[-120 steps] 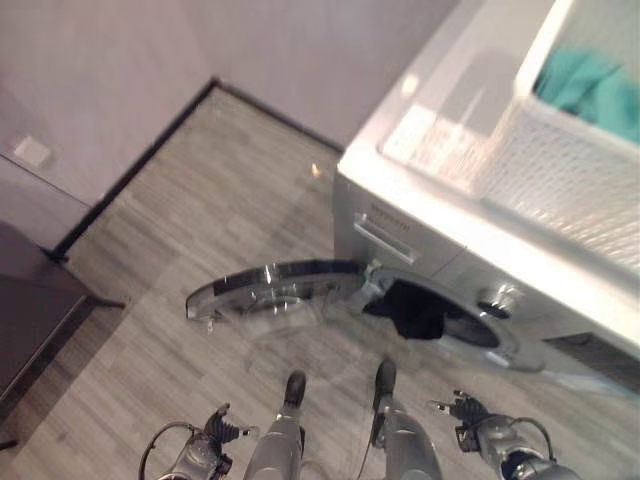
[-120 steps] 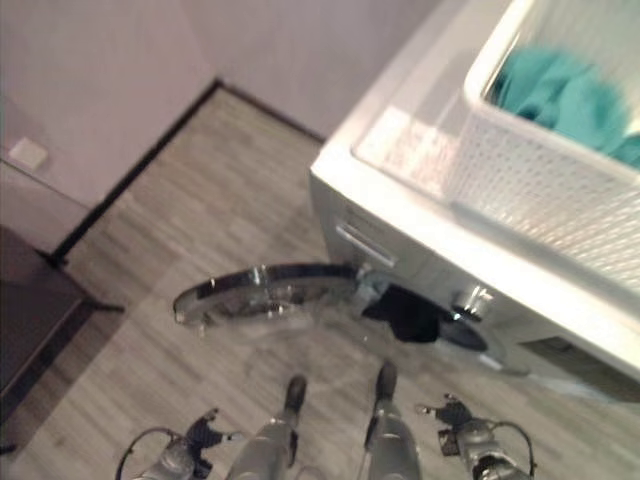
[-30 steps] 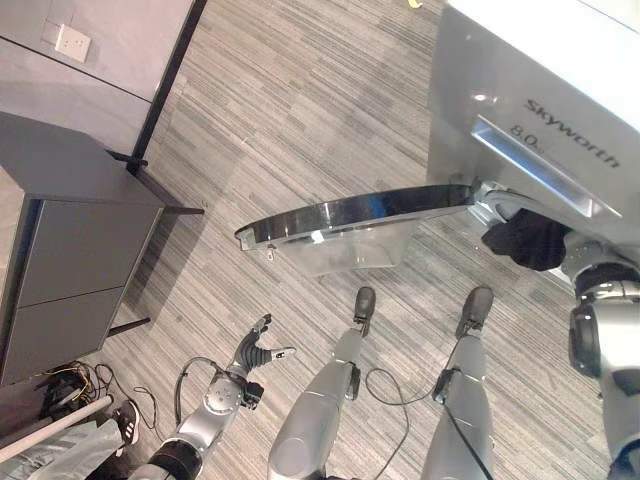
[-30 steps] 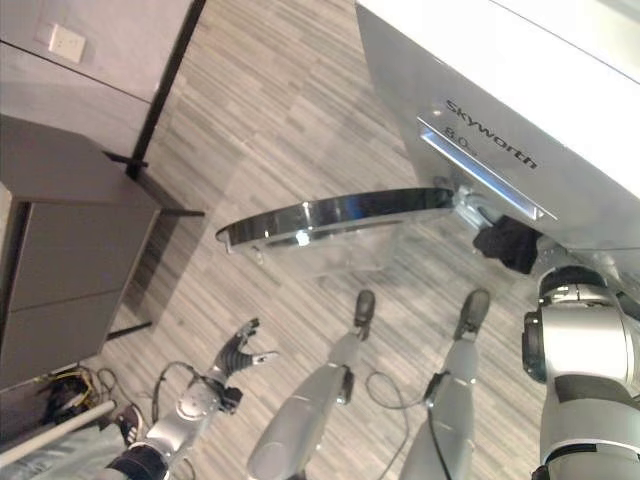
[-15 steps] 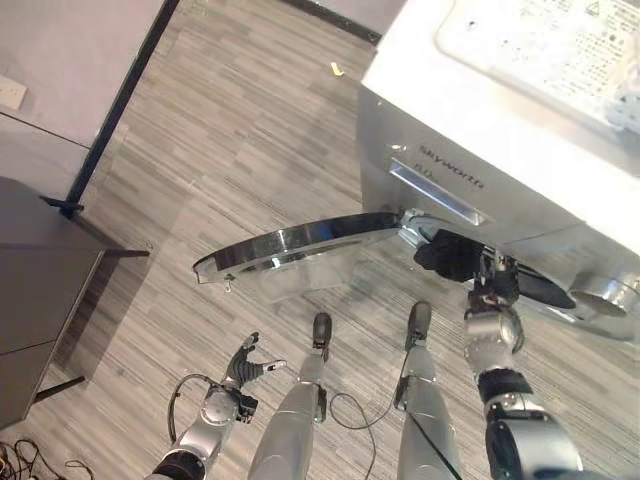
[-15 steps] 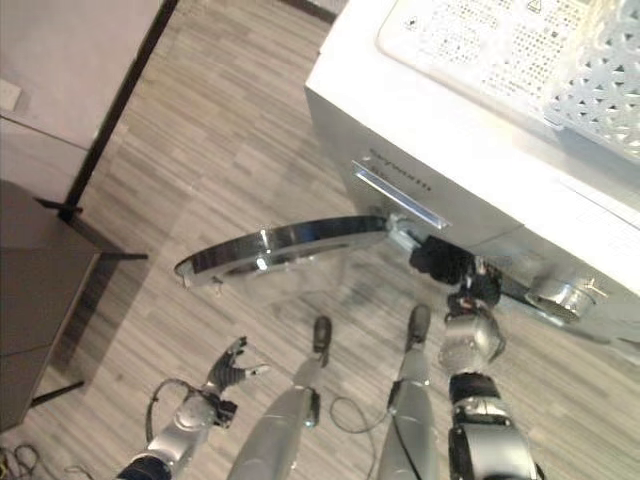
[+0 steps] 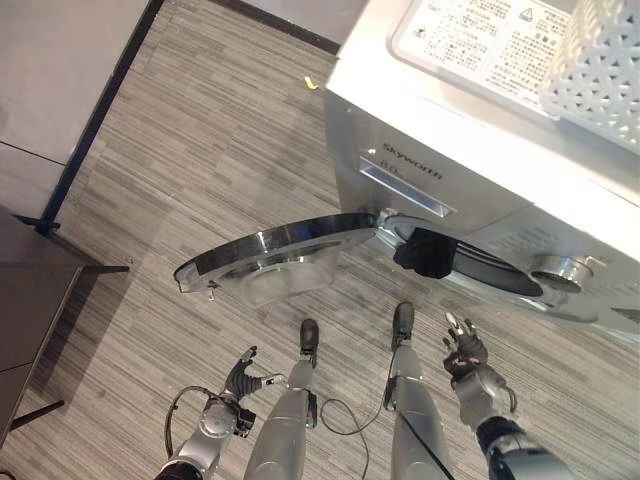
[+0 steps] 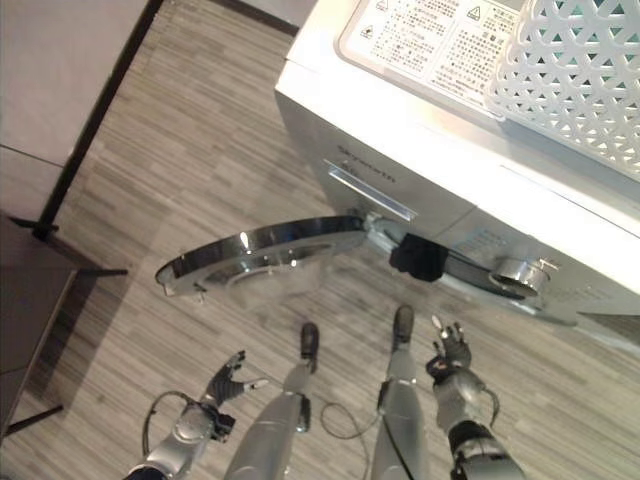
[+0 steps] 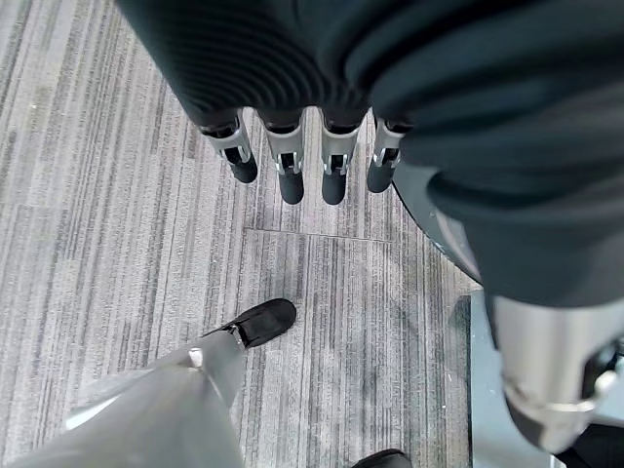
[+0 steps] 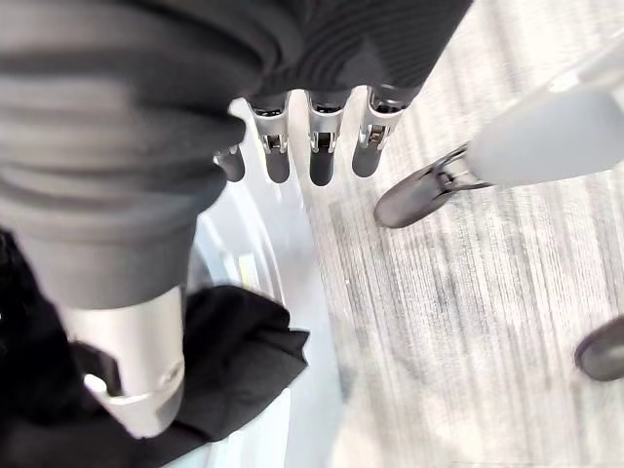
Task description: Grab the laundry basket,head to the washer,open it,put in the laundry and shut it.
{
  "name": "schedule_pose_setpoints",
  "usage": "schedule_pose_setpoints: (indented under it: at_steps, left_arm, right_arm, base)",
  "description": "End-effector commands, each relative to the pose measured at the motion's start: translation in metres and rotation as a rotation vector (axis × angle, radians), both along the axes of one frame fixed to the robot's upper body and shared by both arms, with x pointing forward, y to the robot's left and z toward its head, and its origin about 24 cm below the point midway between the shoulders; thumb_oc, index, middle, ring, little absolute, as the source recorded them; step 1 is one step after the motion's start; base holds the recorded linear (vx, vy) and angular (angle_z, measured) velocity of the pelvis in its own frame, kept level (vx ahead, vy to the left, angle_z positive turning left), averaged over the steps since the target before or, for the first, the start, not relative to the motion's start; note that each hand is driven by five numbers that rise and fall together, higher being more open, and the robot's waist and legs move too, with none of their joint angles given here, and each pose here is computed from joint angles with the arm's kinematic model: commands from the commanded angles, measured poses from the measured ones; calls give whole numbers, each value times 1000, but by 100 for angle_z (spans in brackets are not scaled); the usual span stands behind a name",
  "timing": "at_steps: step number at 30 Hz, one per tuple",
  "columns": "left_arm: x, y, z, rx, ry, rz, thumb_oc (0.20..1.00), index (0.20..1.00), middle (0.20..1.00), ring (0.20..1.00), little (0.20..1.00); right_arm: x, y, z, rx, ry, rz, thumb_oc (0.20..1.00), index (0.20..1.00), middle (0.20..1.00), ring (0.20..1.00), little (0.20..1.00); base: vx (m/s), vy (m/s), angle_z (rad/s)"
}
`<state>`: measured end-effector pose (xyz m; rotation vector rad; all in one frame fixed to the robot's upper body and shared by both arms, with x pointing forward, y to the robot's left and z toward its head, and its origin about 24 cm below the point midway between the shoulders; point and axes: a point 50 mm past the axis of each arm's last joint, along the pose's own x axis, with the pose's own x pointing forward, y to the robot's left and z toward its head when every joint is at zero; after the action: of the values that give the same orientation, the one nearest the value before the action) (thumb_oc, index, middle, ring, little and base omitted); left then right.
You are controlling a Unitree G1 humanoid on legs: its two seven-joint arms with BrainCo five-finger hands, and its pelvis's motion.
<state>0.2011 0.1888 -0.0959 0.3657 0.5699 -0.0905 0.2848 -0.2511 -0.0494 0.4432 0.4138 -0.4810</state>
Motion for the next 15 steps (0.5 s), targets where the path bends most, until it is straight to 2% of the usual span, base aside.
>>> schedule_pose_setpoints:
  at_steps: [1, 9, 14, 15]
  left_arm:
    - [4, 2, 8, 21, -55, -24, 1000, 1000, 1000, 1000, 1000]
    - [9, -5, 22, -18, -121, -75, 1000, 1000, 1000, 1000, 1000]
    - [17, -12, 32, -54, -176, -92, 1000, 1000, 1000, 1000, 1000]
    - [18, -15, 36, -60, -194, -107, 1000, 1000, 1000, 1000, 1000]
  right_arm:
    - [27, -22, 39, -171, -47, 25, 1000, 1000, 1000, 1000, 1000]
    - [65, -45, 103, -307, -113, -34, 1000, 1000, 1000, 1000, 1000]
    - [68, -61, 119, -320, -113, -102, 1000, 1000, 1000, 1000, 1000]
    - [61, -73, 117, -312, -61, -158, 1000, 1000, 1000, 1000, 1000]
  base:
    - [0, 0, 0]
    - [-15, 26, 10]
    - [-26, 8, 7]
    - [-14, -9, 10]
